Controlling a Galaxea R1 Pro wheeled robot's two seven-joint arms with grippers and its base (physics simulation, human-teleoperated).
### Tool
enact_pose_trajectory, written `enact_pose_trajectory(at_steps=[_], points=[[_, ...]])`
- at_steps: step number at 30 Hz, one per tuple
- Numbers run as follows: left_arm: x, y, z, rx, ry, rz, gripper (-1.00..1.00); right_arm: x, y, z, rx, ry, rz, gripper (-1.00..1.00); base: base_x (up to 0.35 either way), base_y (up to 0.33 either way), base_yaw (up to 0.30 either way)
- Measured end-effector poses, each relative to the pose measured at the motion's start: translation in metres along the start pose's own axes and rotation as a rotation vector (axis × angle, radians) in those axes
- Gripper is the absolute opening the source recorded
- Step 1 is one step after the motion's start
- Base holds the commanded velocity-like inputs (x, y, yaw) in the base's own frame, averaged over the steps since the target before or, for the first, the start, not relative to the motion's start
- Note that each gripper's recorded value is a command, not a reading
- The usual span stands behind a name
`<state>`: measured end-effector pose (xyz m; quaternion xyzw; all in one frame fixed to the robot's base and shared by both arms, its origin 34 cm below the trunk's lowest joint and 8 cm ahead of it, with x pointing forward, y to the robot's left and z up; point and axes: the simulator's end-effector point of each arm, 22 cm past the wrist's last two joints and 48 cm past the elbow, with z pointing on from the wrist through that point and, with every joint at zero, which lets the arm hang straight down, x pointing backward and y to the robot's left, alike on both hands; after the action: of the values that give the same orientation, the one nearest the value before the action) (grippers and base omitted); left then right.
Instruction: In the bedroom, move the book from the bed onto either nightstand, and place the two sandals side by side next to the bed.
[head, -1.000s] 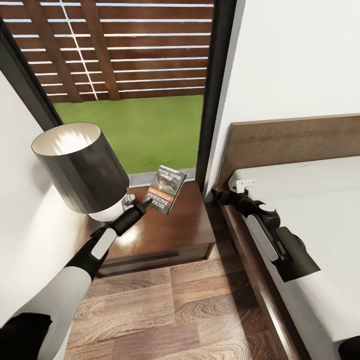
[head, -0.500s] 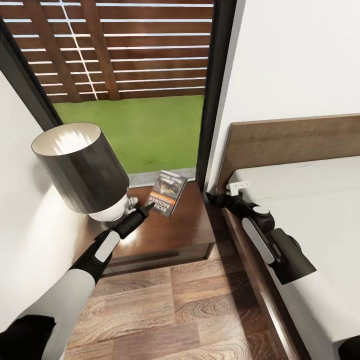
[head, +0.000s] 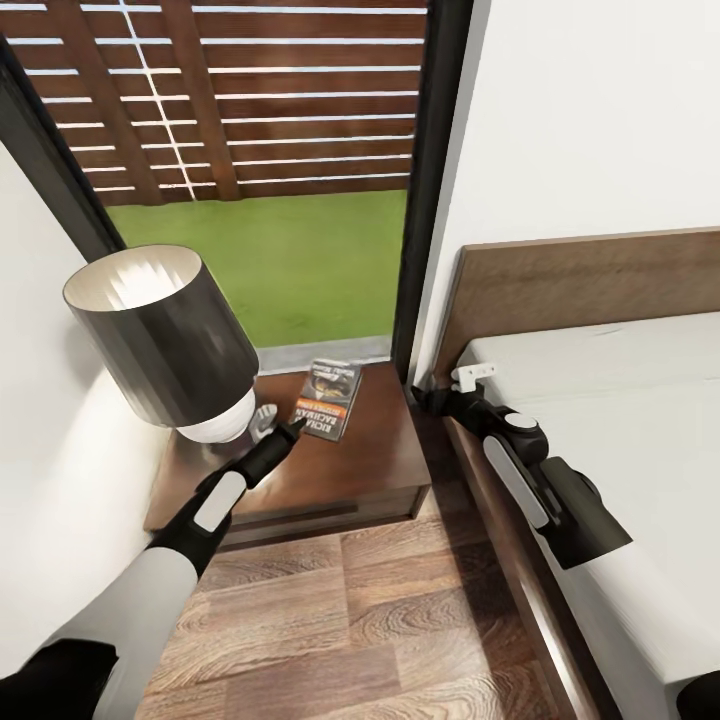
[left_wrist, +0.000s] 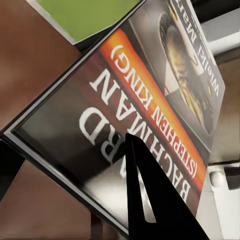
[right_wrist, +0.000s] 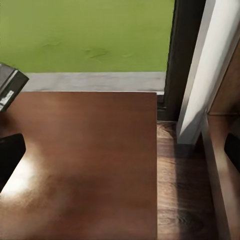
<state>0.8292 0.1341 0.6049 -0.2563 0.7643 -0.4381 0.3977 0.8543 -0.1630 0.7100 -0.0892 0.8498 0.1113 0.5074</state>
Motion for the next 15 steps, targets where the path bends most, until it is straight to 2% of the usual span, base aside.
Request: enact_pose_trajectory(at_steps=[6, 15], points=[[0.014, 0.024, -0.005, -0.063, 0.039, -0.027, -1.00, -0.001, 0.001, 0.000, -0.003, -0.003, 0.000, 1.00, 0.000, 0.000, 0.000], [0.025, 0.041, -0.009, -0.113, 0.066, -0.047, -1.00, -0.003, 0.002, -0.001, -0.008, -0.008, 0.000, 1.00, 0.000, 0.000, 0.000]])
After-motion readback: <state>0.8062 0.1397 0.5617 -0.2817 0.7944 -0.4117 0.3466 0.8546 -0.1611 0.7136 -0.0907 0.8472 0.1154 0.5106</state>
